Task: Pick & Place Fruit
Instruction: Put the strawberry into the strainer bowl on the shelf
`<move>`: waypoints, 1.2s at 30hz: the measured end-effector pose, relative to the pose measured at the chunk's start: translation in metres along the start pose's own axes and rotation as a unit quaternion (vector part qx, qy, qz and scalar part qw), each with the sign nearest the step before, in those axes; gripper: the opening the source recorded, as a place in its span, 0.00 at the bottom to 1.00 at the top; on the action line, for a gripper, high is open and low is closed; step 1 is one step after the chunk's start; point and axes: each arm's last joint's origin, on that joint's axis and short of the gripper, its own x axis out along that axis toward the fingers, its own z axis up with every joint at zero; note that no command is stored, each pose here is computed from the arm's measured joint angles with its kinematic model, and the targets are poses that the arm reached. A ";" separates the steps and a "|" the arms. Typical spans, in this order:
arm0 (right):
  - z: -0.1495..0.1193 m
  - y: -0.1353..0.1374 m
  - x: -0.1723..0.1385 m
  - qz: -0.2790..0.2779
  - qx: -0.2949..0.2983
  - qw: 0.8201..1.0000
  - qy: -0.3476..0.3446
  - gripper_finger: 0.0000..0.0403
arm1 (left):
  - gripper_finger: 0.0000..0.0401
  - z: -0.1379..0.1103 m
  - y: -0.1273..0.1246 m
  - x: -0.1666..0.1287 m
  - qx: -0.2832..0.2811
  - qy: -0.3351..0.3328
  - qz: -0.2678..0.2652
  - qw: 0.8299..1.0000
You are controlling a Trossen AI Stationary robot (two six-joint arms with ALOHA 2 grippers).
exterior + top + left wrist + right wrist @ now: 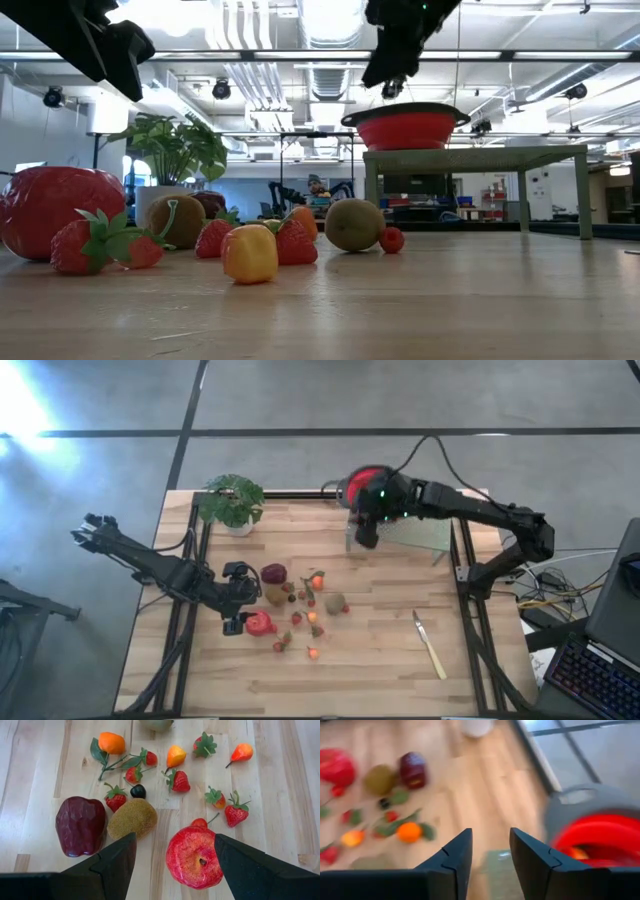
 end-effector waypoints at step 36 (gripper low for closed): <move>-0.097 0.173 0.021 0.079 -0.048 0.995 0.043 0.03 | 0.68 0.000 0.000 0.000 0.000 0.000 0.000 1.000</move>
